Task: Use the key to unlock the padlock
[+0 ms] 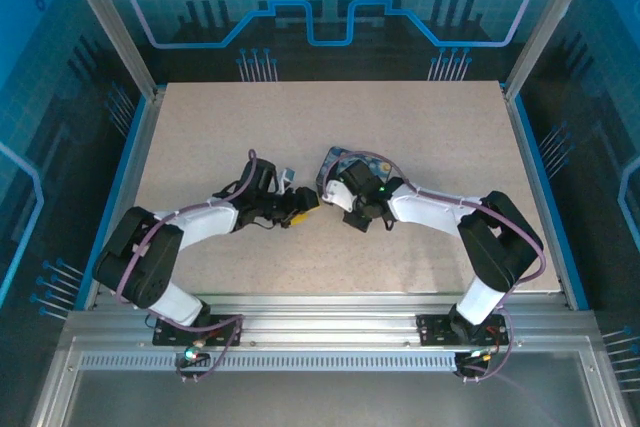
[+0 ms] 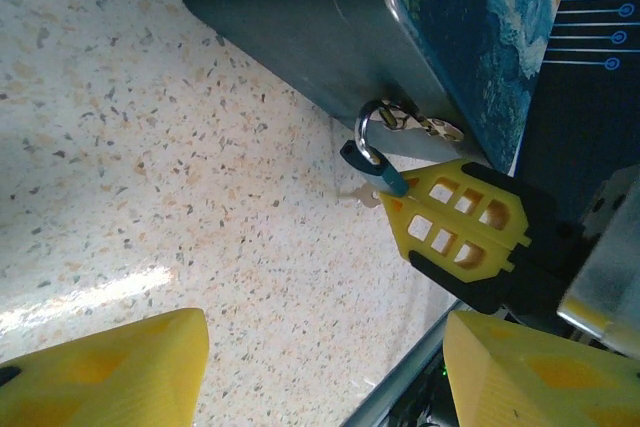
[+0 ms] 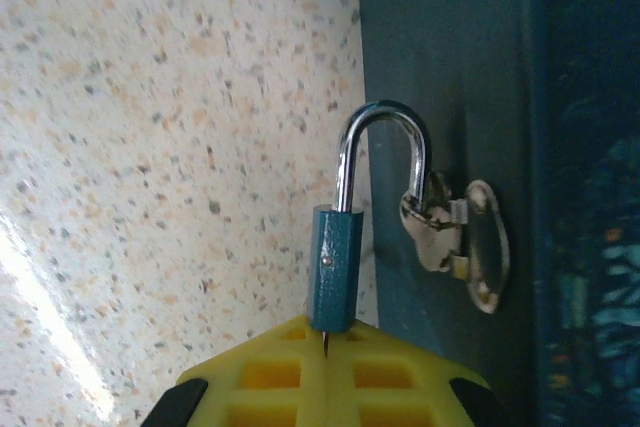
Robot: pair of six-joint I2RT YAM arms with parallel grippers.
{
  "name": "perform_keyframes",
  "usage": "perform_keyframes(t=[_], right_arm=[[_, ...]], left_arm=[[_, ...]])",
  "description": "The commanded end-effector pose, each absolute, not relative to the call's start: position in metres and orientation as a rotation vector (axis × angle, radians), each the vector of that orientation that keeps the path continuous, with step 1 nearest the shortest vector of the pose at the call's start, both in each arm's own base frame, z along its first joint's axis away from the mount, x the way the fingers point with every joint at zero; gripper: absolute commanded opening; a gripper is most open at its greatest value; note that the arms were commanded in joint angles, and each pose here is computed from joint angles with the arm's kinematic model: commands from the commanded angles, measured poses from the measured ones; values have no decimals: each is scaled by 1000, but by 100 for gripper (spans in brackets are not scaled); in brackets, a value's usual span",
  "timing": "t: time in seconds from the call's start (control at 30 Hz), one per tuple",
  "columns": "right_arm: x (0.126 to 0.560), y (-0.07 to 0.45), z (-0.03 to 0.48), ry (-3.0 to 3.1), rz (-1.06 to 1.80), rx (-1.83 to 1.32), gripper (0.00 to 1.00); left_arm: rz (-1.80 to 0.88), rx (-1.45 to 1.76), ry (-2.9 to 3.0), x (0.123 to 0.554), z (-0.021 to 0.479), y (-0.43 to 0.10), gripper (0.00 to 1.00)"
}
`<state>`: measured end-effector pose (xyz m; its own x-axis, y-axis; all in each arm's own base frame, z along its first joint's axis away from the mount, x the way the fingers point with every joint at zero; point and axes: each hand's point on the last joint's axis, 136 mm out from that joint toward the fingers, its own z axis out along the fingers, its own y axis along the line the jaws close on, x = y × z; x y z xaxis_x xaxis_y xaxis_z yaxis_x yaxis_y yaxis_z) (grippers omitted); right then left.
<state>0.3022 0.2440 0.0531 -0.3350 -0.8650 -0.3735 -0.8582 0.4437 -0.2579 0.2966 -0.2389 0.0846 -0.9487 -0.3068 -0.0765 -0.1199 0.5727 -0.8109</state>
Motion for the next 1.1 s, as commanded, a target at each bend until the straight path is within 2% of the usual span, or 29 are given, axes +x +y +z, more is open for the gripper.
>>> perform_keyframes(t=[0.0, 0.33, 0.67, 0.87, 1.07], right_arm=[[305, 272, 66, 2160, 43, -1489, 0], [297, 272, 77, 2141, 59, -1461, 0], [289, 260, 126, 2091, 103, -1295, 0], [289, 236, 160, 2108, 142, -1084, 0], [299, 188, 176, 2209, 153, -783, 0]], left_arm=[[-1281, -387, 2593, 293, 83, -228, 64], [-1263, -419, 2571, 291, 89, -216, 65], [-1255, -400, 2558, 284, 99, -212, 65], [-1230, -368, 2542, 280, 110, -208, 66], [-1176, -325, 2518, 283, 116, -203, 73]])
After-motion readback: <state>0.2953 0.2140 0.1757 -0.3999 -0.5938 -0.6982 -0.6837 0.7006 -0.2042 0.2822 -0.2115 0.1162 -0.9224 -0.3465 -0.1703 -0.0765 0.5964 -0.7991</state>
